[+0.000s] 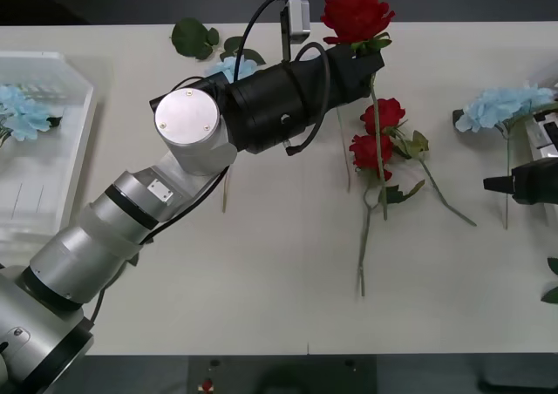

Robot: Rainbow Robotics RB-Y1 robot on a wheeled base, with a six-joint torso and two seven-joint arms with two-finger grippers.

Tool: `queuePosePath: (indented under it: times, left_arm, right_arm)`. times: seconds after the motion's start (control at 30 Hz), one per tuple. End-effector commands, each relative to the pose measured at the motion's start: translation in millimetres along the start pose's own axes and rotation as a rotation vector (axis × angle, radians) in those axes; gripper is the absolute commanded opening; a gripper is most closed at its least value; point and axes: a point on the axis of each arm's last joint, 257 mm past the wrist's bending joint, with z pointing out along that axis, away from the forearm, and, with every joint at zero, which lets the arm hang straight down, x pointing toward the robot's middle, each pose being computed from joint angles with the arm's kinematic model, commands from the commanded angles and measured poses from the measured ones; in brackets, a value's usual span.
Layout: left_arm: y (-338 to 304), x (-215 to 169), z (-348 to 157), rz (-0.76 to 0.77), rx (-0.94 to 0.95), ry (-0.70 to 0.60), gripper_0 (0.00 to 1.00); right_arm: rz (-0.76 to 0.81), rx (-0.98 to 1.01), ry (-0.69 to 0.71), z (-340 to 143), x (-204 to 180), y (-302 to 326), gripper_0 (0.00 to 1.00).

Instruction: Put the red flowers into the right box and the blue flowers into the left box

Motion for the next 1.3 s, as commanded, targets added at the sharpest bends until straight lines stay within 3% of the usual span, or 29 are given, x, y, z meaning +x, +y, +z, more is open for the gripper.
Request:
queuePosePath:
  times: [0.03, 0.4, 0.67, 1.0, 1.3]
  left_arm:
    - [-26.4, -20.7, 9.0, 0.007, 0.048, -0.026, 0.00]
    - [-22.8, -28.1, 7.9, 0.008, 0.037, -0.054, 0.00]
    - [-22.4, -28.8, 7.5, 0.008, 0.036, -0.056, 0.00]
    - [-21.7, -31.1, 6.9, 0.004, 0.034, -0.062, 0.00]
    - [-22.1, -31.3, 7.0, -0.003, 0.036, -0.064, 0.00]
  right_arm:
    - [-0.066, -0.017, -0.026, -39.0, -44.5, -10.7, 1.00]
    - [-0.119, -0.261, -0.082, -109.8, -97.3, 52.1, 1.00]
    - [-0.098, -0.448, -0.254, -129.0, -132.6, 139.7, 1.00]
    - [-0.096, -0.524, -0.390, -116.0, -122.9, 233.8, 1.00]
    - [-0.145, -0.501, -0.468, -84.0, -119.3, 272.9, 1.00]
